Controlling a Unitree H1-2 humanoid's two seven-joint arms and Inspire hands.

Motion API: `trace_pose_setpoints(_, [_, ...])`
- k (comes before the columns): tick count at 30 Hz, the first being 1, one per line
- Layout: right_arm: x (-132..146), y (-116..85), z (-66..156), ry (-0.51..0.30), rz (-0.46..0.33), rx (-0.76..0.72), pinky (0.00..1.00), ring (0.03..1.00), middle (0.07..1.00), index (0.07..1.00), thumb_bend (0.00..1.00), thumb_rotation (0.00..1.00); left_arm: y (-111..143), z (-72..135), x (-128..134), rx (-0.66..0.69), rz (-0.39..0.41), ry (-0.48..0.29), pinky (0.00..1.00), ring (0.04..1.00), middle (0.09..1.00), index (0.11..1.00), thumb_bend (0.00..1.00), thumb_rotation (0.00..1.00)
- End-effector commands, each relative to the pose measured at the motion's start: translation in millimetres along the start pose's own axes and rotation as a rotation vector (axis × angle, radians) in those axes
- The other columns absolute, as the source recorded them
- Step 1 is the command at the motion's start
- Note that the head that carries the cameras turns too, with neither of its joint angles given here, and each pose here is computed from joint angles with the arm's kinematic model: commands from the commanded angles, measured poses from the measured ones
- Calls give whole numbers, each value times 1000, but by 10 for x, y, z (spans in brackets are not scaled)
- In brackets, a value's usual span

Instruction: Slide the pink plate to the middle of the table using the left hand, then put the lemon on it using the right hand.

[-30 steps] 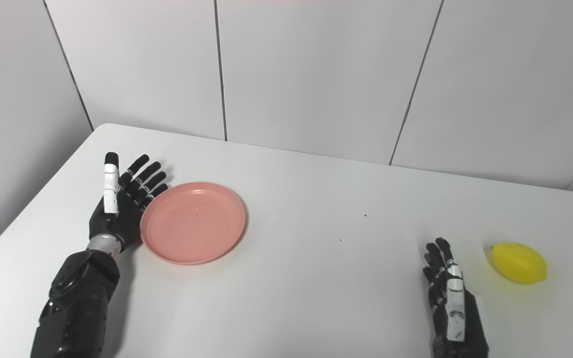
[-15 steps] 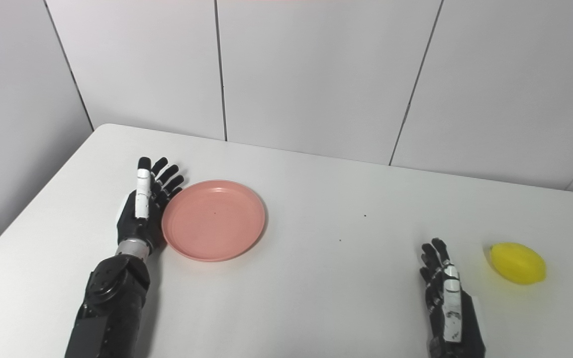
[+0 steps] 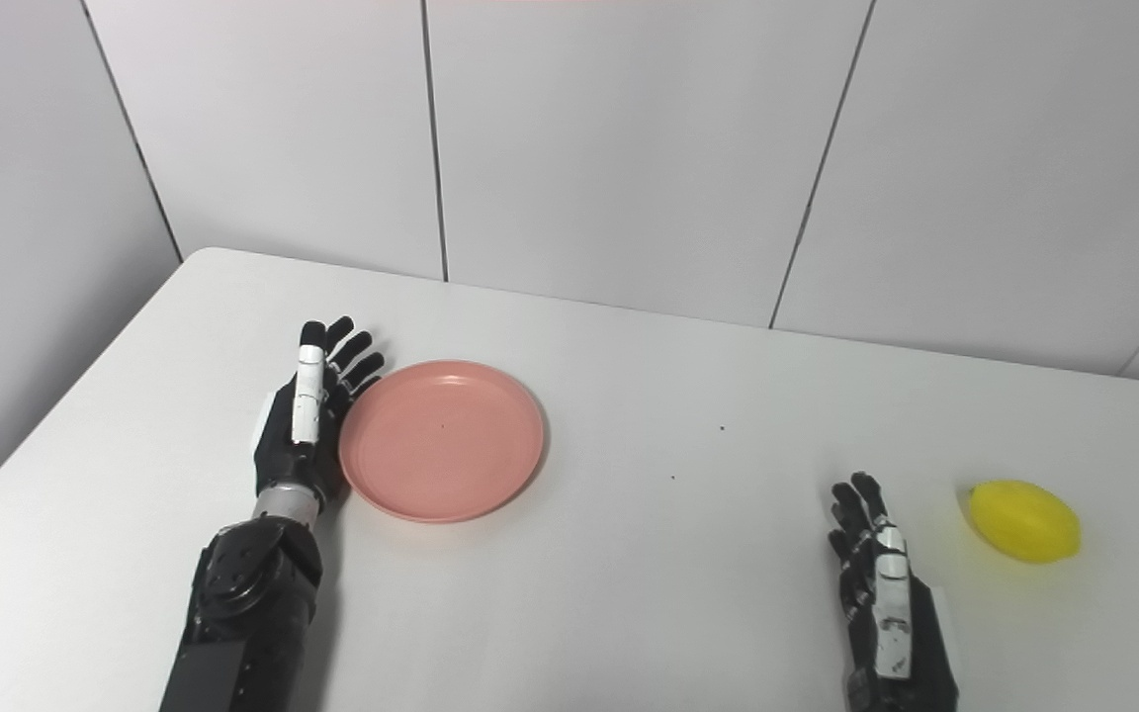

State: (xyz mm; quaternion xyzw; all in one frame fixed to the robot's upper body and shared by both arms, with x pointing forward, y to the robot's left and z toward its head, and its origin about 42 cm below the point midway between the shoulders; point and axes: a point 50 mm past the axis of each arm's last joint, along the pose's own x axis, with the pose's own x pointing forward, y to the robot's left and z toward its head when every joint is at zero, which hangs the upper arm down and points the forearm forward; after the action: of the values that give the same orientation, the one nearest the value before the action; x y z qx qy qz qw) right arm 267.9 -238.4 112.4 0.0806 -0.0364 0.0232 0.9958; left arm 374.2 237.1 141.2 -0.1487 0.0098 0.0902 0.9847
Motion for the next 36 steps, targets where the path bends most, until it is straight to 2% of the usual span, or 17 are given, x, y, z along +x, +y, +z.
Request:
trace_pose_setpoints(1, [-75, 46, -114, 31, -8, 23, 1000, 967, 930, 935, 760, 985, -50, -192, -87, -23, -8, 80, 843, 847, 880, 875, 960, 848])
trace_pose_setpoints(9, [-65, 90, -106, 29, -7, 27, 1000, 963, 927, 932, 765, 988, -216, -264, -134, -48, -37, 99, 851, 857, 884, 886, 982, 837])
trace_pose_setpoints(13, [-59, 119, -106, 26, 0, 22, 1000, 969, 931, 936, 755, 995, -305, -283, -154, -92, -17, 90, 865, 856, 890, 896, 995, 811])
trace_pose_setpoints(25, [-43, 211, -111, 15, 3, 23, 1000, 969, 933, 941, 740, 998, -500, -288, -213, -118, -14, 43, 897, 889, 892, 890, 950, 803])
trace_pose_setpoints(32, [-43, 273, -108, 19, -1, 24, 1000, 965, 930, 941, 746, 999, -594, -301, -263, -113, -20, 35, 886, 870, 889, 897, 925, 816])
trace_pose_setpoints(36, [-45, 327, -105, 22, -9, 35, 1000, 966, 924, 938, 735, 979, -647, -305, -289, -135, -25, 31, 908, 888, 896, 880, 910, 775])
